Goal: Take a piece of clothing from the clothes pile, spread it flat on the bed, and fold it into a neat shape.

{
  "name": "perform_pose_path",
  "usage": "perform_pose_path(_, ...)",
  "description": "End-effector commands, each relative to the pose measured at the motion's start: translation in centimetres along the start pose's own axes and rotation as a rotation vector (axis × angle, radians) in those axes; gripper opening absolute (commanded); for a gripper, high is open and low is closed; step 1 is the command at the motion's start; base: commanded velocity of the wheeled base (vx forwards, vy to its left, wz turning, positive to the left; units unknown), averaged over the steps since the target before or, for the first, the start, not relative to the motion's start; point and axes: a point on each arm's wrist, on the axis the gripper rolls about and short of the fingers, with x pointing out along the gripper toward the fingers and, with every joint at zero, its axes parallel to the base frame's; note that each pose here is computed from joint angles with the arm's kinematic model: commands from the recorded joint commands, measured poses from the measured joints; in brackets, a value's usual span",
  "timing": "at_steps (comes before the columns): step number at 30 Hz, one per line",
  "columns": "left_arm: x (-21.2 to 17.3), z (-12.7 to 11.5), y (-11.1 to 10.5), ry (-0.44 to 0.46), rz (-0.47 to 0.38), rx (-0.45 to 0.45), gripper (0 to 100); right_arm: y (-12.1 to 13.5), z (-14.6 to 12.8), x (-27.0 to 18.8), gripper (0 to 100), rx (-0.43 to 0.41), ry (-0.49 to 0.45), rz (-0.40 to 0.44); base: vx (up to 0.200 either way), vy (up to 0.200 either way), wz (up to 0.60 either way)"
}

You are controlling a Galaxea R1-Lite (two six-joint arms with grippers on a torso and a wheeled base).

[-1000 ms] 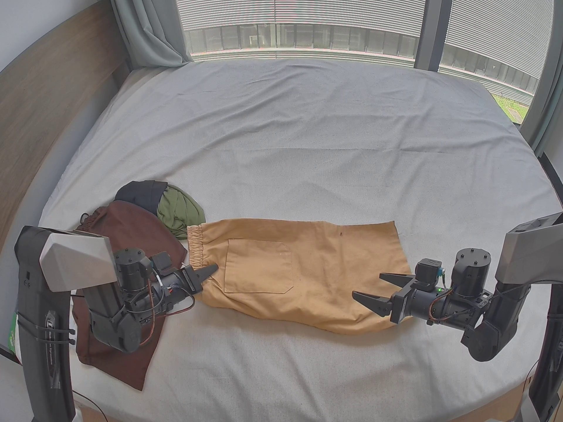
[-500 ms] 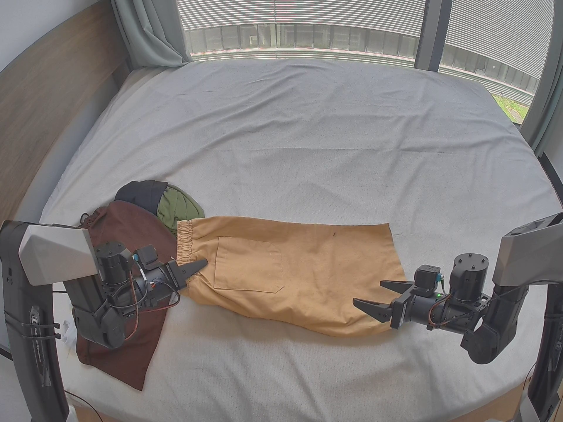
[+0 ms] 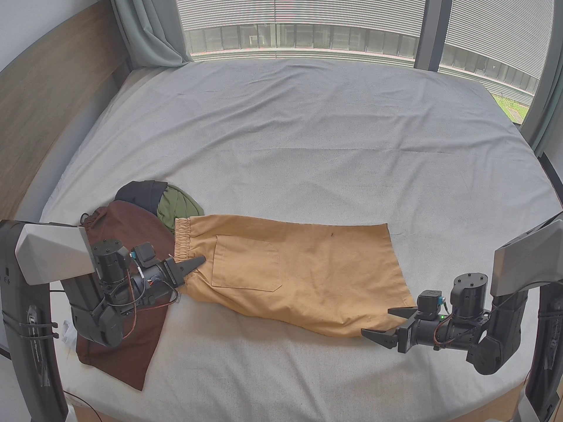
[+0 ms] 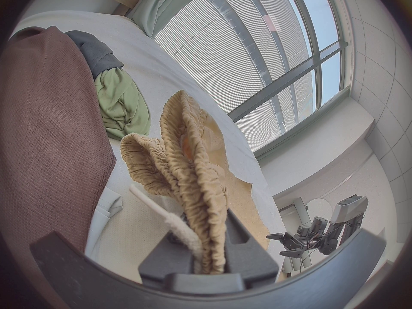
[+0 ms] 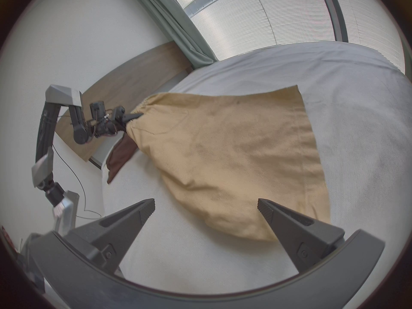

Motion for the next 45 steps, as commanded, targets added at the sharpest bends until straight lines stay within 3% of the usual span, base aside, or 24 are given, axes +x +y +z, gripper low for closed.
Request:
perform_pose_path(1,-0.1,0.2,0.0,-0.009,0.0,0.005,0,-1.3,-2.0,-0.2,100,0.024,0.073,-0.038,0.0,0.0,0.0)
perform_pose_path(31,-2.9,3.1,1.7,-0.055,-0.01,0.016,0,-1.7,-1.6,0.2,100,-0.011,0.049,-0.043,0.0,0.0,0.0)
perform_pose_path(36,-3.8,3.4,2.2,-0.038,-0.036,0.078,0,-1.7,-1.5,0.3,100,-0.014,0.044,-0.041,0.0,0.0,0.0)
perform_pose_path(45,-4.0,3.1,2.3,-0.02,-0.046,0.097,0,-1.7,-1.1,0.3,100,-0.023,0.028,-0.039,0.0,0.0,0.0)
